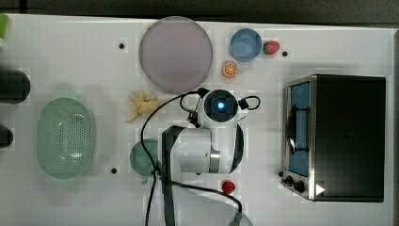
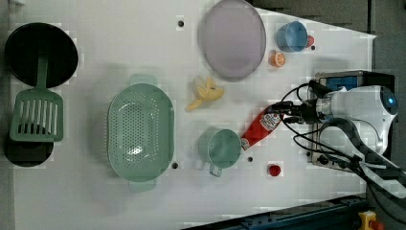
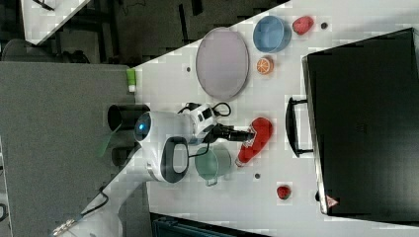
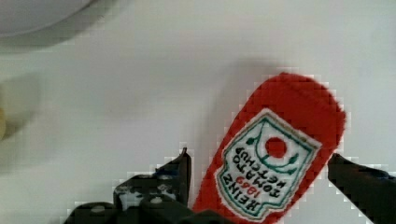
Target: Pick ketchup from plate and place it on table.
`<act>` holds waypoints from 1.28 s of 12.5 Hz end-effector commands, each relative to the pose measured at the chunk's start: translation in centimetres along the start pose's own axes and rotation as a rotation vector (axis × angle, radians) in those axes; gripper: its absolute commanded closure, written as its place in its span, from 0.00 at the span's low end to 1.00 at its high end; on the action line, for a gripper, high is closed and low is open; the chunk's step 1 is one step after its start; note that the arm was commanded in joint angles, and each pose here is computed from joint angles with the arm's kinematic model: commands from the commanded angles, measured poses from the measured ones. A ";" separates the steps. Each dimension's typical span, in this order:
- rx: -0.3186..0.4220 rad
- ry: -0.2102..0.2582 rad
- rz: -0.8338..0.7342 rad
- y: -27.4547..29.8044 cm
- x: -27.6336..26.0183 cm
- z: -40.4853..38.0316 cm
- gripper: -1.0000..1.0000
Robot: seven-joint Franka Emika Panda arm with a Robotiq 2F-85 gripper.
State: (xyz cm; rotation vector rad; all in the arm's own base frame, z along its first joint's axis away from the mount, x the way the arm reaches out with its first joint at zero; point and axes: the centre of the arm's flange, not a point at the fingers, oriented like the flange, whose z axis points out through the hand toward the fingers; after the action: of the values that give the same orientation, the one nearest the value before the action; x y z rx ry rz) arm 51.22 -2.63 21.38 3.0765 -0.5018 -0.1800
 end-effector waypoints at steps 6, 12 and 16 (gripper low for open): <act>0.050 0.108 0.518 1.4 0.4 -19.4 0.00; 0.048 0.105 0.542 1.4 -0.6 -32.8 0.00; 0.013 0.049 0.523 0.9 -1.7 -35.3 0.00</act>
State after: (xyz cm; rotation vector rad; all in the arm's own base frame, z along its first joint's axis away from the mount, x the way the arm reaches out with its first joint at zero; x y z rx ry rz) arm 53.30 -2.83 57.77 2.8644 -1.2131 -0.0112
